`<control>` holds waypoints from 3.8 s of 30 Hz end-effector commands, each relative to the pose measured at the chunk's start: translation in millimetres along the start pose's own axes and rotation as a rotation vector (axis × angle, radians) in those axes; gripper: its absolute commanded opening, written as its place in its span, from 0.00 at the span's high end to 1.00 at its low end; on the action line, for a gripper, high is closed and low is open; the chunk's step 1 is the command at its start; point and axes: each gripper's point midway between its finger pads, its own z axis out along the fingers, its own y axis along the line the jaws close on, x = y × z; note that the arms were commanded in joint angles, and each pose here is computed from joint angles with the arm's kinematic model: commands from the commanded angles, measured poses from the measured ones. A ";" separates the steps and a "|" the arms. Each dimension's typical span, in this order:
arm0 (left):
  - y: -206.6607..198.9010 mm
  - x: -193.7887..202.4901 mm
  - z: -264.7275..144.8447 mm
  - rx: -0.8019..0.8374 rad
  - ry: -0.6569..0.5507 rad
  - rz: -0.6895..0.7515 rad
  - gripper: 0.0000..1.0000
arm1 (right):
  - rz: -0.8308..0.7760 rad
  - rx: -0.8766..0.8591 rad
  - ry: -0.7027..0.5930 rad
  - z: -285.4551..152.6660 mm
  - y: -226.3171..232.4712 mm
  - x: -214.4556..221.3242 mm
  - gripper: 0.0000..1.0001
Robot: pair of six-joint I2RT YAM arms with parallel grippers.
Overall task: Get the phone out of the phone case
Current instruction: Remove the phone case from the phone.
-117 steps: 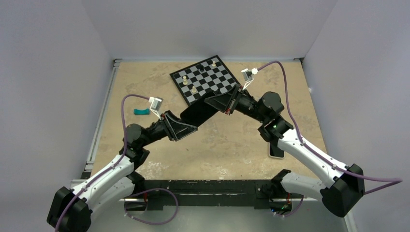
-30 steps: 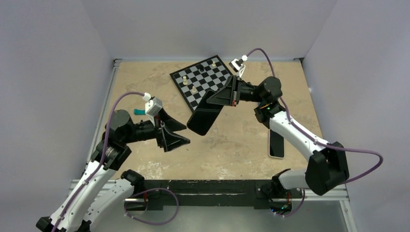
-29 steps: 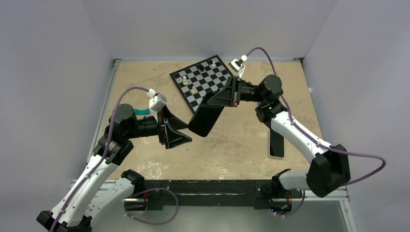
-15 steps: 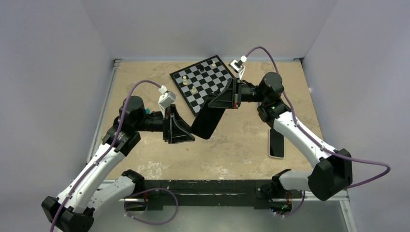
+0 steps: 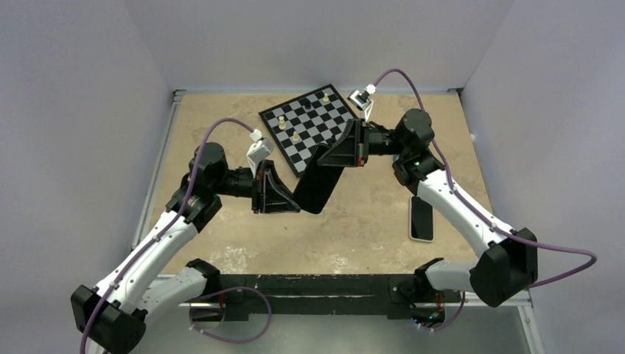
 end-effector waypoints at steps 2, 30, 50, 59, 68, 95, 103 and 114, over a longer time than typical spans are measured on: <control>-23.7 -8.0 -3.1 0.184 -0.037 0.433 1.00 | 0.002 -0.153 0.041 -3.4 46.1 6.5 1.00; 34.9 -62.1 5.5 -0.124 -0.153 0.393 1.00 | -0.005 -0.366 0.040 12.5 77.8 -9.0 1.00; 8.0 -11.9 -9.9 -0.095 -0.075 0.301 0.41 | -0.040 -0.179 -0.035 25.0 17.5 -32.3 1.00; -11.6 -18.3 -6.5 0.021 -0.088 0.316 0.35 | -0.052 -0.149 -0.037 26.9 11.5 -34.5 1.00; -8.0 -26.0 -2.3 0.037 -0.087 0.317 0.70 | -0.044 -0.187 -0.047 23.6 23.9 -33.6 1.00; -6.5 -62.0 1.4 0.063 -0.209 0.595 1.00 | 0.245 -0.368 -0.018 38.3 23.5 -23.3 1.00; 46.8 -69.1 -3.3 -0.152 -0.214 0.462 1.00 | 0.239 -0.423 -0.030 35.8 39.7 -18.1 1.00; 48.7 -70.9 -5.4 -0.149 -0.243 0.499 1.00 | 0.254 -0.490 -0.004 39.8 55.1 -11.9 1.00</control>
